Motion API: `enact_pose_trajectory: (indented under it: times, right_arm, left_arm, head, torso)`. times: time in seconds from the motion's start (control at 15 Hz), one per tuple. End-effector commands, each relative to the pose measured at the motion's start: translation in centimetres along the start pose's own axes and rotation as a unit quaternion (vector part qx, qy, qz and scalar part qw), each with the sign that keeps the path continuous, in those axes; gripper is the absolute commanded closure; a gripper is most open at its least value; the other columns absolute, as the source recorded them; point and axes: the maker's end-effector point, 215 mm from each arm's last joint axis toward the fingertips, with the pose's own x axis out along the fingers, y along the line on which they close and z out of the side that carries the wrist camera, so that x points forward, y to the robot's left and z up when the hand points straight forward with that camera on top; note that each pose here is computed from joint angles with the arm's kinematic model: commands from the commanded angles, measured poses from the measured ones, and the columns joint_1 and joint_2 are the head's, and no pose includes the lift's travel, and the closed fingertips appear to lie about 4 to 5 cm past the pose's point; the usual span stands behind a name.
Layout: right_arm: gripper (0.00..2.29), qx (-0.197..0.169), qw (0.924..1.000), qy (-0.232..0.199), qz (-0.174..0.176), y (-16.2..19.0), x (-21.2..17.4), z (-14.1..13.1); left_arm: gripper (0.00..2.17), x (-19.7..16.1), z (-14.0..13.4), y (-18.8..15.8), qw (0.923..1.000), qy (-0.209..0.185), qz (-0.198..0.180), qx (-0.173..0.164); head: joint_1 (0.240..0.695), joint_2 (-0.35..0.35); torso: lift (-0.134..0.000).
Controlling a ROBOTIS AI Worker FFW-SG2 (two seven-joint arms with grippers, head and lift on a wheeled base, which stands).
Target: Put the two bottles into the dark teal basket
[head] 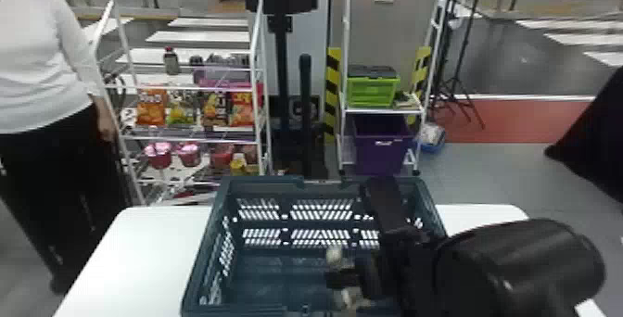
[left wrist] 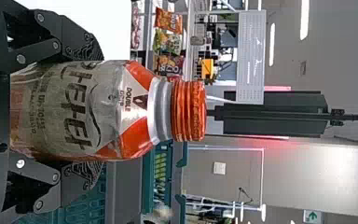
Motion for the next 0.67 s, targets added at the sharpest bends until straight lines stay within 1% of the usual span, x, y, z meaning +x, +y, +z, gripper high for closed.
enact_pose_trajectory:
  times: [0.0,0.13,0.2,0.33,0.4,0.47,0.53,0.6]
  right_arm:
    - [0.23,0.002,1.0000,0.004,0.000,-0.1,0.0,-0.3]
    - [0.19,0.004,1.0000,0.001,-0.001,-0.2,-0.1,-0.4]
    - [0.18,0.005,0.9999,-0.012,-0.001,-0.1,-0.4,0.3]
    - [0.17,0.015,0.9974,-0.071,0.003,0.3,-1.3,2.5]
    - [0.16,0.025,0.9934,-0.111,0.010,0.7,-1.9,3.9]
    - [0.16,0.036,0.9862,-0.161,0.016,0.9,-2.9,5.9]
    - [0.16,0.045,0.9775,-0.205,0.020,0.9,-4.2,7.5]
    - [0.16,0.051,0.9731,-0.224,0.015,-0.1,-5.3,7.6]
  left_arm:
    - [2.15,0.0,-0.1,0.0,1.0000,0.001,0.000,0.000]
    - [2.15,0.0,-0.1,0.1,1.0000,0.001,0.001,0.000]
    - [2.15,0.1,0.0,0.0,1.0000,0.000,0.000,0.000]
    - [2.15,0.2,-0.1,0.1,1.0000,0.001,0.001,0.000]
    - [2.15,0.3,0.0,0.1,1.0000,0.000,0.000,-0.001]
    - [2.15,0.4,0.0,0.1,1.0000,0.000,0.000,0.000]
    - [2.15,0.5,-0.1,0.1,1.0000,0.001,0.000,0.001]
    - [2.15,0.6,-0.1,0.1,1.0000,0.002,0.001,0.001]
  head:
    - [0.499,0.000]
    - [0.499,0.000]
    - [0.499,0.000]
    - [0.499,0.000]
    - [0.499,0.000]
    - [0.499,0.000]
    - [0.499,0.000]
    - [0.499,0.000]
  torso:
    - [0.000]
    - [0.000]
    - [0.000]
    - [0.000]
    - [0.000]
    - [0.000]
    - [0.000]
    - [0.000]
